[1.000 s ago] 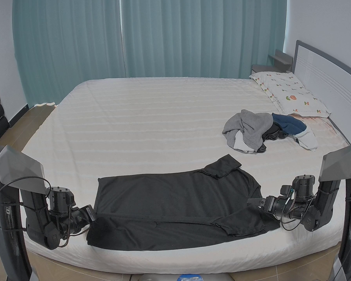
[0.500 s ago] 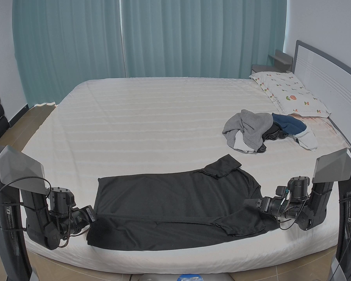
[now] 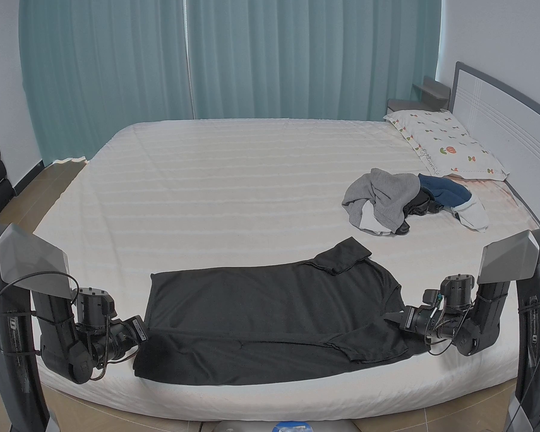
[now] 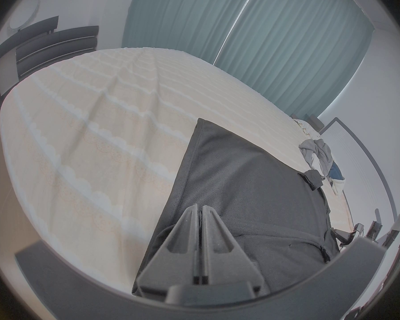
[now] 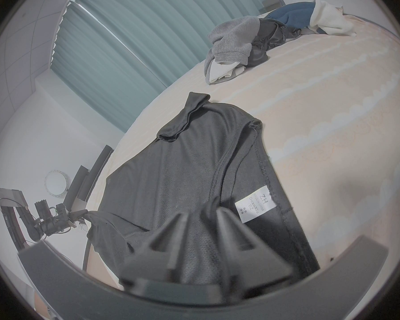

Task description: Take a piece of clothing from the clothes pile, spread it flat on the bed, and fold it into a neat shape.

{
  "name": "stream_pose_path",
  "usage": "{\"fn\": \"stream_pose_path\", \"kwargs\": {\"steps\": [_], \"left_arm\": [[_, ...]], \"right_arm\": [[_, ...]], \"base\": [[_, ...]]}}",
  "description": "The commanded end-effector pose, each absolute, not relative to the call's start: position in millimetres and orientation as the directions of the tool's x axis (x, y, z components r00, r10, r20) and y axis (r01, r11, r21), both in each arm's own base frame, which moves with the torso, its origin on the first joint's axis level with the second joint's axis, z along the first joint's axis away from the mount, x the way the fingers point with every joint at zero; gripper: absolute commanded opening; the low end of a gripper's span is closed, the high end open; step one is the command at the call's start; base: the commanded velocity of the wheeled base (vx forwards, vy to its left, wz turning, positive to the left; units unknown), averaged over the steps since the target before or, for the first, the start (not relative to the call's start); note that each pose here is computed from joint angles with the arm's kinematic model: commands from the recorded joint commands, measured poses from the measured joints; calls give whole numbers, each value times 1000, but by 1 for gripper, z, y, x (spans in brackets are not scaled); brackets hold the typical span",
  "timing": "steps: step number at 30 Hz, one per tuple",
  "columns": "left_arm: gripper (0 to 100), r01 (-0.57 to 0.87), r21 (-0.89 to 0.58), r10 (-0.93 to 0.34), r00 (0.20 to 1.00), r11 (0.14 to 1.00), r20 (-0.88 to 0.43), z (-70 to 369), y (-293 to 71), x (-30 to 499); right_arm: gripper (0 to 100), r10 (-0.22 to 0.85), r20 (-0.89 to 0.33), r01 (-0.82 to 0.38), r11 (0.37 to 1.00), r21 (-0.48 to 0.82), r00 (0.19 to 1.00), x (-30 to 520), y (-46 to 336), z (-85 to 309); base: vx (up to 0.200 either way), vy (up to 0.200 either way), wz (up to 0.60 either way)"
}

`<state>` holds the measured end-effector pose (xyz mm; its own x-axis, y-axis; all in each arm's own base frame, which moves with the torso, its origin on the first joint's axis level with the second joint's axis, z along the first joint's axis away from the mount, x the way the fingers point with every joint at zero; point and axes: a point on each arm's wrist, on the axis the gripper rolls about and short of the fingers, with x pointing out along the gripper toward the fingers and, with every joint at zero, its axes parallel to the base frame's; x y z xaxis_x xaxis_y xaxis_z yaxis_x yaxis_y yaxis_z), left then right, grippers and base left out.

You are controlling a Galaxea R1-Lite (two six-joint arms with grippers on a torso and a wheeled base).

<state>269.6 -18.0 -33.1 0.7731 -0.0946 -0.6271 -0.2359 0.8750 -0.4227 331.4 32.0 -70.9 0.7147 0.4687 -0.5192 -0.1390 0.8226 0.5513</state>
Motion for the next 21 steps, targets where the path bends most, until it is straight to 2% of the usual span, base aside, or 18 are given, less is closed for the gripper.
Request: {"fn": "stream_pose_path", "kwargs": {"steps": [1,8,17,21], "left_arm": [[0,-239,-420,-91,773,876,-628,-34,-18,270],[0,-235,-421,-91,777,876,-623,-32,-18,269],[0,-217,-405,-80,796,888,-600,-16,-17,261],[0,-157,-331,-77,799,930,-597,-2,-15,244]], "right_arm": [[0,461,-516,-132,824,551,722,329,28,-68],[0,463,-488,-140,816,561,740,319,17,-52],[0,496,-405,-210,792,573,768,290,10,-18],[0,497,-357,-245,792,559,791,271,7,6]], "base": [[0,0,0],[0,0,0],[0,0,0],[0,0,0]]}}
